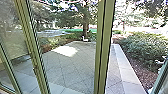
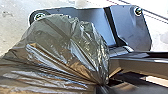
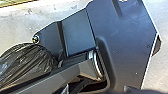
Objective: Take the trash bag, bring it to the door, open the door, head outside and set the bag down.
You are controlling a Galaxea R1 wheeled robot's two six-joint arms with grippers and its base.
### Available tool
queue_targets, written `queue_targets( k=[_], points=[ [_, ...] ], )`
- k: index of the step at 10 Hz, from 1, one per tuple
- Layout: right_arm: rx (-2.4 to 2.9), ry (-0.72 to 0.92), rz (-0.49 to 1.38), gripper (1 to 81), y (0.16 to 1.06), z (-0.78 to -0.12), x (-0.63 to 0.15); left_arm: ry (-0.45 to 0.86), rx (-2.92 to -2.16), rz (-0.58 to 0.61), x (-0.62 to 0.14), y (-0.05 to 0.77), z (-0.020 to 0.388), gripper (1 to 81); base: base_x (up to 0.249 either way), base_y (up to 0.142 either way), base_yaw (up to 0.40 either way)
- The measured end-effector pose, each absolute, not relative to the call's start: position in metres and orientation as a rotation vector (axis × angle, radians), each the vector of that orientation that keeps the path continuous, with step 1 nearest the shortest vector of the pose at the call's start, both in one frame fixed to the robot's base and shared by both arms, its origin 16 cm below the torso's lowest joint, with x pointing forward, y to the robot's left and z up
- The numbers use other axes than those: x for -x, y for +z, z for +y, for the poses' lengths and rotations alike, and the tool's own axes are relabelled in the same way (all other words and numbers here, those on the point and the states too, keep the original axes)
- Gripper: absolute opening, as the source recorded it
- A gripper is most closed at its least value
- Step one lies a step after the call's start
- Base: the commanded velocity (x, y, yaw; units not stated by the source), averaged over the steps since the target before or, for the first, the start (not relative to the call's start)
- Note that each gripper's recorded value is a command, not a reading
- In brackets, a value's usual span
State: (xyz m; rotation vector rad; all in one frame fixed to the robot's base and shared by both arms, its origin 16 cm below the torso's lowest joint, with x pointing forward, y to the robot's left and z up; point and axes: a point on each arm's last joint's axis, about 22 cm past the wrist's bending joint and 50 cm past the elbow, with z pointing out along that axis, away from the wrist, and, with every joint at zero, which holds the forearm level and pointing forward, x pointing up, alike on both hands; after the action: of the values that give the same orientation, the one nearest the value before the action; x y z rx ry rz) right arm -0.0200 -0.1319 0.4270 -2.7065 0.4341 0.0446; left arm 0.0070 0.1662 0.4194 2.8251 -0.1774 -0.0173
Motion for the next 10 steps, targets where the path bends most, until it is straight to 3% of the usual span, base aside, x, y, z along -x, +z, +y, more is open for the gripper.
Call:
queue_targets(
  k=[10],
  points=[
    [2.706, 0.055, 0.422, 81.1, 0.427, -0.124, 0.03, -0.013, -2.825, -0.177, -0.008, 0.419, 0.166, 1.0, 0.0, 0.0, -0.192]
  ],
)
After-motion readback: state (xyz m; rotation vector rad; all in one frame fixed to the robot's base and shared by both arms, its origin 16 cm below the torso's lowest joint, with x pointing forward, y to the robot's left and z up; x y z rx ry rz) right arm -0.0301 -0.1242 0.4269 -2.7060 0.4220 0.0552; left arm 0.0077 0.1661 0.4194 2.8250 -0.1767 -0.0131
